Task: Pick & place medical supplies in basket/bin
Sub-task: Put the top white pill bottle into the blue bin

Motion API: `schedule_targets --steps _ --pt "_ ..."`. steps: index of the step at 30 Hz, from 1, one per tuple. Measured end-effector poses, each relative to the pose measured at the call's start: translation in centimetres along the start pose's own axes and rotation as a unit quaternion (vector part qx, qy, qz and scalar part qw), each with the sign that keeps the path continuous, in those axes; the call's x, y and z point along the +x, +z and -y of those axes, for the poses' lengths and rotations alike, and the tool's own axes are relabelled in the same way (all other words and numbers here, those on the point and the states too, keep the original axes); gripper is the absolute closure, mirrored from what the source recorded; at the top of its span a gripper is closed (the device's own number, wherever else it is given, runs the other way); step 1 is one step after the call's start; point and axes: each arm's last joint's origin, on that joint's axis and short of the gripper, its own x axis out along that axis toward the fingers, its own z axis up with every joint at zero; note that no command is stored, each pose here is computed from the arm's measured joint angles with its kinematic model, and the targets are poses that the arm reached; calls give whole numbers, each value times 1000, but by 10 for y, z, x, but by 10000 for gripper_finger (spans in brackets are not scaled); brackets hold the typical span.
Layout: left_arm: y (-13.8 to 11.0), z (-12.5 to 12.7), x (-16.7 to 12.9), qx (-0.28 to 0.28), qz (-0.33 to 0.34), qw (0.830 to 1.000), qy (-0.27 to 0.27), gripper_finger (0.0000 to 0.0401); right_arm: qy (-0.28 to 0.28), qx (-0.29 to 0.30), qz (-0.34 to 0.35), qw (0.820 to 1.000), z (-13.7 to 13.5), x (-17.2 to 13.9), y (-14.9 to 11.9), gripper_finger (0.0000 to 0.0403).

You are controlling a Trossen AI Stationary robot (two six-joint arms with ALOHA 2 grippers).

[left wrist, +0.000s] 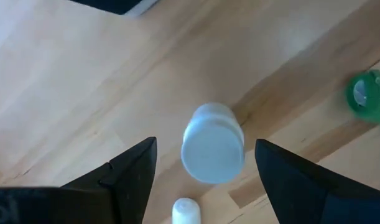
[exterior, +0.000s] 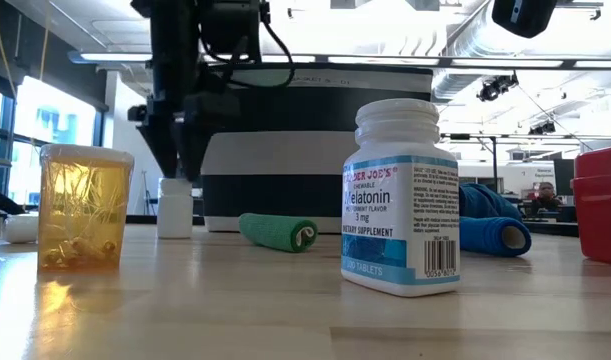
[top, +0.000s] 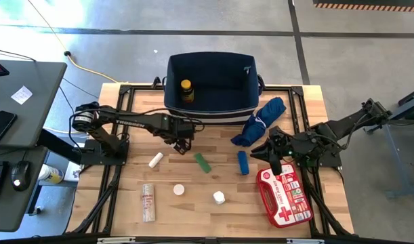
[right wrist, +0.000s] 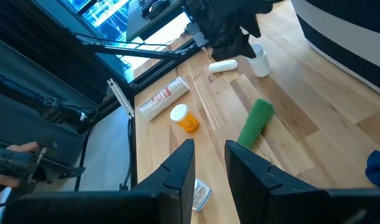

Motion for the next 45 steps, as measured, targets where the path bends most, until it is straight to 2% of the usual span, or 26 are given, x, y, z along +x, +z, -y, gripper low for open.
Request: schedule_targets --steps 11,26,45 --pt "-5 4 8 -15 14 1000 -10 99 -1 3 -1 1000 0 0 0 322" --pt "-13 1 17 -4 -22 1000 -16 160 -1 3 -1 1000 0 0 0 322" --pt "-10 3 17 -8 -10 1000 -27 163 -1 5 -1 1000 0 0 0 322"
